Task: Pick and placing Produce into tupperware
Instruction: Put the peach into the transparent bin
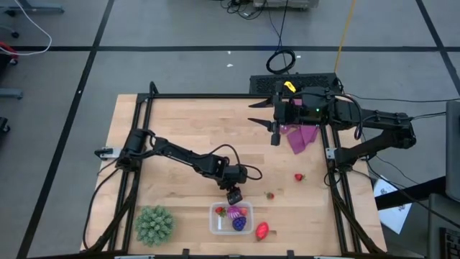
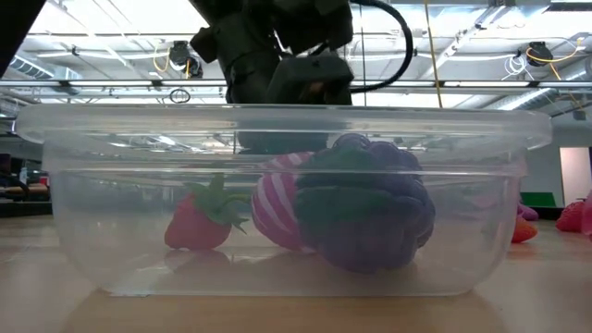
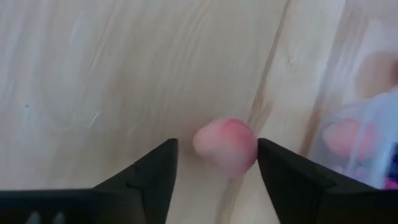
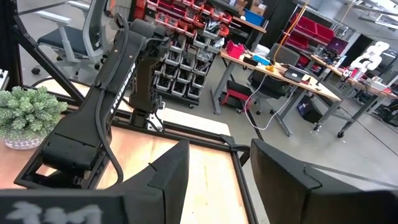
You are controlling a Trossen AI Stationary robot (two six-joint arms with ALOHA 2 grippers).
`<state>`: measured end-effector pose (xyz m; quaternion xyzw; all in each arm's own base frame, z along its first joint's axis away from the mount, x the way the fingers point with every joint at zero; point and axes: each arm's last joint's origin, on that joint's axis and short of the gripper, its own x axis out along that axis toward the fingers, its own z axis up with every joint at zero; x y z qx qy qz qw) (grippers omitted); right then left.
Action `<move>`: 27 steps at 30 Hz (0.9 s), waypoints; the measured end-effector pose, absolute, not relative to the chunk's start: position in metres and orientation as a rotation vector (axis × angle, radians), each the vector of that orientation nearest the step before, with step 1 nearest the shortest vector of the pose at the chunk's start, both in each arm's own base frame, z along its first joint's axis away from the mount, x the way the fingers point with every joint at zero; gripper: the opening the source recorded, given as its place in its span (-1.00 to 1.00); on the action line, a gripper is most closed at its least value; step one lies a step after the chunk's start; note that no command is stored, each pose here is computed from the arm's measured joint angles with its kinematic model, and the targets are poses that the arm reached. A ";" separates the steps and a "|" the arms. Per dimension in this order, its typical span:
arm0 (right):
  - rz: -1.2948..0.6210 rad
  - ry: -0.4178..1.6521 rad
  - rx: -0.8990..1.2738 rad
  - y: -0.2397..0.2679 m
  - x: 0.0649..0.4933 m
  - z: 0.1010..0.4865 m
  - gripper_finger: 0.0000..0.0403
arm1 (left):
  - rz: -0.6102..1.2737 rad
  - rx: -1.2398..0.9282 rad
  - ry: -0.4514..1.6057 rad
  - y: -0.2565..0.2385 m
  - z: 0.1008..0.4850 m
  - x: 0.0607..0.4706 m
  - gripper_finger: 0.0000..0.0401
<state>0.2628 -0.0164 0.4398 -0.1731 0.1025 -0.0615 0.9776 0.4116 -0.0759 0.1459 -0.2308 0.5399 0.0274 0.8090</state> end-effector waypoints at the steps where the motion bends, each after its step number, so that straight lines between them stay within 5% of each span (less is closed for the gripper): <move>1: -0.124 0.207 -0.349 -0.016 0.263 0.440 -0.21 | 0.059 -0.493 1.160 -0.076 0.144 0.412 0.06; 11: -0.123 0.207 -0.349 -0.016 0.263 0.440 -0.21 | 0.039 -0.485 1.141 -0.075 0.143 0.414 -0.32; 27: -0.124 0.208 -0.349 -0.016 0.263 0.440 -0.21 | 0.067 -0.434 1.120 -0.051 0.155 0.413 -0.34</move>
